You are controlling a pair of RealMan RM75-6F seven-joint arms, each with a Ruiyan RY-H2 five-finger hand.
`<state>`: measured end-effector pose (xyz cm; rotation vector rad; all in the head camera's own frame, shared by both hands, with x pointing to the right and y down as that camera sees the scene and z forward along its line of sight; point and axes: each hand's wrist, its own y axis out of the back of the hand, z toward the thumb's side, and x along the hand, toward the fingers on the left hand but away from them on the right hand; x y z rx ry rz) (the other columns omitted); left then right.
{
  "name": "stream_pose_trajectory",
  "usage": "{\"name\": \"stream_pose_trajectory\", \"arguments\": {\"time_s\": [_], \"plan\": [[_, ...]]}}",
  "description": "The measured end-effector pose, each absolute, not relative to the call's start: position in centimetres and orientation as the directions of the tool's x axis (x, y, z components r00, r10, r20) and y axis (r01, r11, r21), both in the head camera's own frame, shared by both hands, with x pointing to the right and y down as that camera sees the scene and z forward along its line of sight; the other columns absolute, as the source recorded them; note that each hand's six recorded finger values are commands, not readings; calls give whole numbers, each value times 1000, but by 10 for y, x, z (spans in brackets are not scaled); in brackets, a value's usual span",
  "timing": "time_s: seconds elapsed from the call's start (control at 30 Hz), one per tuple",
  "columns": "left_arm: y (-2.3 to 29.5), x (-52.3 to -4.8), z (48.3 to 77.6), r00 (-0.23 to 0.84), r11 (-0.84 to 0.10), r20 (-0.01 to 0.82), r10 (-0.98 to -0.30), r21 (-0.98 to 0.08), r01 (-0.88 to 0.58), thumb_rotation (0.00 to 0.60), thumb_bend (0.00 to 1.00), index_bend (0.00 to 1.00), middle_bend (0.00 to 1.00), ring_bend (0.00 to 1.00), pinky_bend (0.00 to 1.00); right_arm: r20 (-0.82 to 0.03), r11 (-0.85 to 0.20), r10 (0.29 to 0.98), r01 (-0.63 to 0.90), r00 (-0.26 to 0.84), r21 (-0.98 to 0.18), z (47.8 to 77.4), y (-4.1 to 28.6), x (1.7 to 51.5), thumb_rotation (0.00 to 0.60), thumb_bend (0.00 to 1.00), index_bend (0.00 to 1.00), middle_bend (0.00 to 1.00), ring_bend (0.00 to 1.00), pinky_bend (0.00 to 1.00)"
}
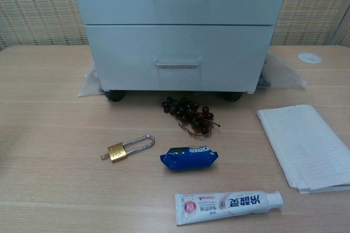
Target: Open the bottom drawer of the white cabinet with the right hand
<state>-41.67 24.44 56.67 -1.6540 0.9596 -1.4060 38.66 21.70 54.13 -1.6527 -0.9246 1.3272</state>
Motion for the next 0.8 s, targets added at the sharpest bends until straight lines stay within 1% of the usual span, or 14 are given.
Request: {"name": "stream_pose_trajectory", "arguments": {"time_s": [0.33, 0.6, 0.73, 0.8], "plan": [[245, -416, 566, 116, -438, 428, -896, -896, -72, 600, 326, 25, 0, 0, 104, -388, -406, 899, 53, 203, -912, 541, 215, 382, 600, 294, 88, 335, 254, 321], [243, -415, 564, 126, -434, 423, -897, -898, -72, 600, 327, 25, 0, 0, 104, -380, -400, 890, 31, 253, -916, 539, 209, 368, 600, 293, 91, 352, 276, 321], [243, -415, 564, 128, -434, 423, -897, -898, -73, 600, 326, 25, 0, 0, 104, -377, -397, 885, 20, 273, -918, 538, 205, 361, 600, 294, 92, 374, 308, 343], [243, -414, 564, 131, -435, 423, -896, -897, -75, 600, 326, 25, 0, 0, 104, -376, -396, 882, 14, 283, -918, 538, 203, 357, 600, 293, 92, 410, 362, 381]]}}
